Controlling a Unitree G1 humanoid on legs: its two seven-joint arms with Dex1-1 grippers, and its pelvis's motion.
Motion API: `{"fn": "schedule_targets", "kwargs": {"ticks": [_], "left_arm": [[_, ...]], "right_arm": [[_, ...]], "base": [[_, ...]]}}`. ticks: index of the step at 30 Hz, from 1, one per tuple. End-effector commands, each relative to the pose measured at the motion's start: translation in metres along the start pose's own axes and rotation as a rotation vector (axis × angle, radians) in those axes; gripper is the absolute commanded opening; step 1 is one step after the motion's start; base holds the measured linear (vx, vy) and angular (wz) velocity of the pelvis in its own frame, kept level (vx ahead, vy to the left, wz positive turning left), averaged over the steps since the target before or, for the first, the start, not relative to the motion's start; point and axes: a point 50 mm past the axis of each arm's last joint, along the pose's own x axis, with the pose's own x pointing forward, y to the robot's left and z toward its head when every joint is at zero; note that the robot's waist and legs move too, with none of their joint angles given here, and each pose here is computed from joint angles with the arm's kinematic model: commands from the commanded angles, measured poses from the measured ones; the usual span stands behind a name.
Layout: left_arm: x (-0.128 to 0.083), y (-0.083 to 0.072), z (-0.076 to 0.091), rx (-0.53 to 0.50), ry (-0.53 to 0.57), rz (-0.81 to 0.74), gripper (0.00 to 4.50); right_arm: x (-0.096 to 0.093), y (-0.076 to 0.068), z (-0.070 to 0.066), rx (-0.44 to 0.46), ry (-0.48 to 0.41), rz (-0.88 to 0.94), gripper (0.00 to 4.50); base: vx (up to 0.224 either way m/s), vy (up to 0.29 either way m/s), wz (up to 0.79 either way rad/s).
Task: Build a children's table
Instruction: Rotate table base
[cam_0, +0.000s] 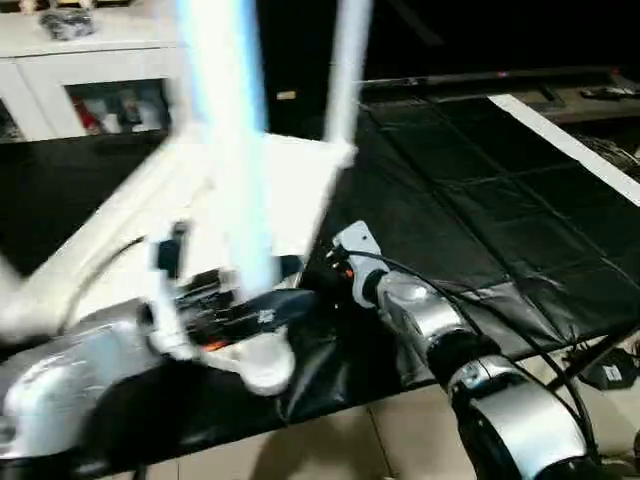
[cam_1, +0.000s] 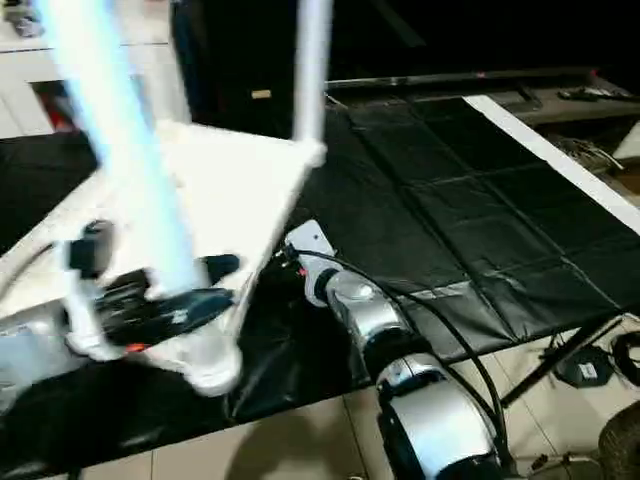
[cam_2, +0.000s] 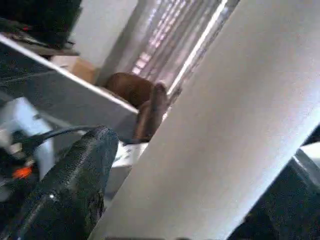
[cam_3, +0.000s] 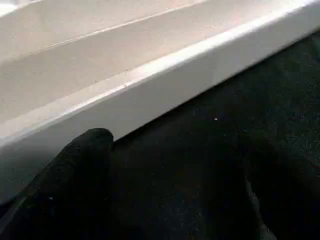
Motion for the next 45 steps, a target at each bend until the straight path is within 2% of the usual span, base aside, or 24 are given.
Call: {"fn": "schedule_targets", "kwargs": {"ticks": [1, 3, 6, 9, 10, 15, 18, 20, 24, 27, 30, 31, 32, 36, 39, 41, 43, 45], "left_arm": [[0.020, -0.008, 0.001, 0.008, 0.007, -0.077, 4.49], [0.031, -0.003, 0.002, -0.004, -0.018, -0.074, 4.49], [0.041, 0.007, 0.001, 0.032, -0.017, -0.029, 4.49], [0.047, 0.030, 0.011, 0.107, -0.058, 0.127, 4.49], [0.047, 0.033, 0.013, 0.119, -0.063, 0.149, 4.49], [0.042, 0.040, 0.020, 0.167, -0.058, 0.208, 4.49], [0.030, 0.037, 0.022, 0.194, -0.021, 0.213, 4.49], [0.028, 0.036, 0.021, 0.196, -0.011, 0.206, 4.49], [0.013, 0.028, 0.009, 0.207, 0.141, 0.163, 4.49], [0.006, 0.029, 0.002, 0.244, 0.243, 0.186, 4.49], [-0.003, 0.035, -0.007, 0.355, 0.398, 0.224, 4.49], [-0.003, 0.035, -0.007, 0.355, 0.398, 0.224, 4.49], [-0.012, 0.039, -0.014, 0.393, 0.505, 0.244, 4.49], [-0.022, 0.040, -0.018, 0.368, 0.578, 0.247, 4.49], [-0.031, 0.043, -0.024, 0.403, 0.667, 0.246, 4.49], [-0.032, 0.044, -0.025, 0.408, 0.678, 0.244, 4.49], [-0.034, 0.050, -0.027, 0.423, 0.686, 0.259, 4.20], [-0.034, 0.054, -0.030, 0.441, 0.694, 0.265, 4.09]], "right_arm": [[0.010, 0.019, 0.015, -0.042, -0.048, 0.085, 4.50], [0.010, 0.018, 0.013, -0.057, -0.038, 0.085, 4.50], [0.008, 0.014, 0.011, -0.062, -0.029, 0.067, 4.50], [0.004, 0.000, 0.010, -0.036, -0.020, -0.004, 4.50], [0.002, -0.003, 0.010, -0.032, -0.019, -0.015, 4.50], [-0.006, -0.019, 0.006, 0.012, -0.033, -0.070, 4.50], [-0.020, -0.036, -0.003, 0.013, -0.042, -0.089, 4.50], [-0.022, -0.038, -0.004, 0.014, -0.046, -0.090, 4.50], [-0.038, -0.054, -0.007, 0.027, -0.091, -0.082, 4.50], [-0.047, -0.058, -0.005, -0.032, -0.126, -0.025, 4.50], [-0.058, -0.061, -0.003, -0.067, -0.126, 0.083, 4.50], [-0.058, -0.061, -0.003, -0.067, -0.126, 0.083, 4.50], [-0.069, -0.063, -0.001, -0.124, -0.135, 0.158, 4.50], [-0.085, -0.066, -0.003, -0.182, -0.108, 0.232, 4.50], [-0.101, -0.061, -0.005, -0.196, -0.083, 0.362, 4.50], [-0.104, -0.060, -0.005, -0.193, -0.081, 0.390, 4.50], [-0.113, -0.054, -0.004, -0.187, -0.073, 0.471, 4.50], [-0.119, -0.049, -0.002, -0.191, -0.070, 0.529, 4.50]], "base": [[0.000, 0.000, 0.00], [0.000, 0.000, 0.00], [0.000, 0.000, 0.00], [0.000, 0.000, 0.00], [0.000, 0.000, 0.00], [0.000, 0.000, 0.00], [0.000, 0.000, 0.00], [0.000, 0.000, 0.00], [0.000, 0.000, 0.00], [0.000, 0.000, 0.00], [0.000, 0.000, 0.00], [0.000, 0.000, 0.00], [0.000, 0.000, 0.00], [0.000, 0.000, 0.00], [0.000, 0.000, 0.00], [0.000, 0.000, 0.00], [0.000, 0.000, 0.00], [0.000, 0.000, 0.00]]}}
